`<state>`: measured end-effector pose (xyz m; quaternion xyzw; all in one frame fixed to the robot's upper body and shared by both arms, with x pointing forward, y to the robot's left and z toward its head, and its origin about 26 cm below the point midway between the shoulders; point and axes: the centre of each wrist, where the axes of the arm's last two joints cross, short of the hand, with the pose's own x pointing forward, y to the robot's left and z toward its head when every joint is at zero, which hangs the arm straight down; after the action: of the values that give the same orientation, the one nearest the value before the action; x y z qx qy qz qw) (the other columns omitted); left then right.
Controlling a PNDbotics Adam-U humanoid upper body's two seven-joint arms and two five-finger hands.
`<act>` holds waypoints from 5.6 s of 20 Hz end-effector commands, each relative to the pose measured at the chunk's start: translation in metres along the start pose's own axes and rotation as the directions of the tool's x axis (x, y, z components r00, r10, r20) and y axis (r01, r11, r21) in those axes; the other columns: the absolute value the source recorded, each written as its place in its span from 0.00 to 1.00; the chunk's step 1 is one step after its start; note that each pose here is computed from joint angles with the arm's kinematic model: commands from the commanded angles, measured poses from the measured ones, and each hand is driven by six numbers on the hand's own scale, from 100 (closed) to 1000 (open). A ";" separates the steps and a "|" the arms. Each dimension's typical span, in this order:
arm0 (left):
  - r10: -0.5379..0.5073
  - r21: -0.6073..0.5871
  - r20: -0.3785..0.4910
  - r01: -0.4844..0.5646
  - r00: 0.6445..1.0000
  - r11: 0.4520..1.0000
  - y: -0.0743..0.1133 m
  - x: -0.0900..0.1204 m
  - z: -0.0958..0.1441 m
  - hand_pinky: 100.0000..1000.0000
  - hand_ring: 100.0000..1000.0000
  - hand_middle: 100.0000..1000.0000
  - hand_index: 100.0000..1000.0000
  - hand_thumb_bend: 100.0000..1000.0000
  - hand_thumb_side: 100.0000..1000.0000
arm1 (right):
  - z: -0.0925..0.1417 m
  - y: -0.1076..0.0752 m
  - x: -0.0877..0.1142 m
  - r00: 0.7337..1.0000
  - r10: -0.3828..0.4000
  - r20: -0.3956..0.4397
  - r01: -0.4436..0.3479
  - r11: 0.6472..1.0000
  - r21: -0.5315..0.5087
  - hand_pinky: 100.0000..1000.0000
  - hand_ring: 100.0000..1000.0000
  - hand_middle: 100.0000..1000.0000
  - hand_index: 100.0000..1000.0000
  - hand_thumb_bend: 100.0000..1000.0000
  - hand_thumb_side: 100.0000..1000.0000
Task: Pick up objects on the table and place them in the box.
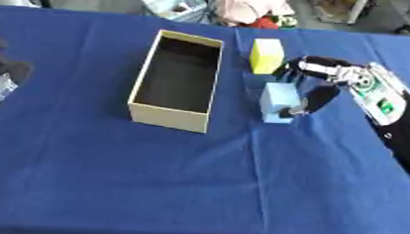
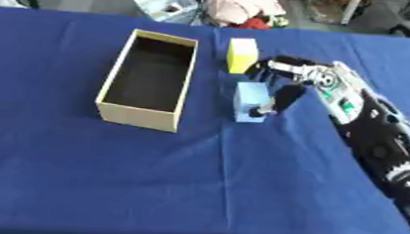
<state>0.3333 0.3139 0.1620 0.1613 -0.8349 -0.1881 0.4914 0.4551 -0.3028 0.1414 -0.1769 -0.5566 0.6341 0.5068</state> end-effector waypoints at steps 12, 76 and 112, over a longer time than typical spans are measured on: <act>-0.020 0.001 0.024 0.020 1.000 1.000 0.008 0.006 -0.002 0.51 0.51 0.56 0.78 0.60 0.32 | 0.008 -0.021 0.005 0.998 0.058 0.027 -0.054 0.991 -0.122 0.61 0.60 0.39 0.42 0.42 0.12; -0.018 -0.034 0.070 0.020 0.997 0.999 0.005 0.017 -0.012 0.51 0.51 0.55 0.78 0.59 0.32 | -0.024 -0.100 0.063 0.987 0.151 -0.053 -0.159 0.959 -0.234 0.75 0.83 0.86 0.92 0.59 0.13; -0.027 -0.026 0.086 0.029 0.996 0.999 0.007 0.021 -0.014 0.51 0.50 0.55 0.78 0.59 0.32 | 0.000 -0.062 -0.032 0.879 -0.120 -0.462 -0.077 0.920 -0.384 0.72 0.76 0.68 0.83 0.50 0.04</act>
<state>0.3370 0.3052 0.1730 0.1480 -0.8420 -0.2072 0.4756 0.4969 -0.3257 0.1701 -0.4007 -0.5262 0.4552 0.5961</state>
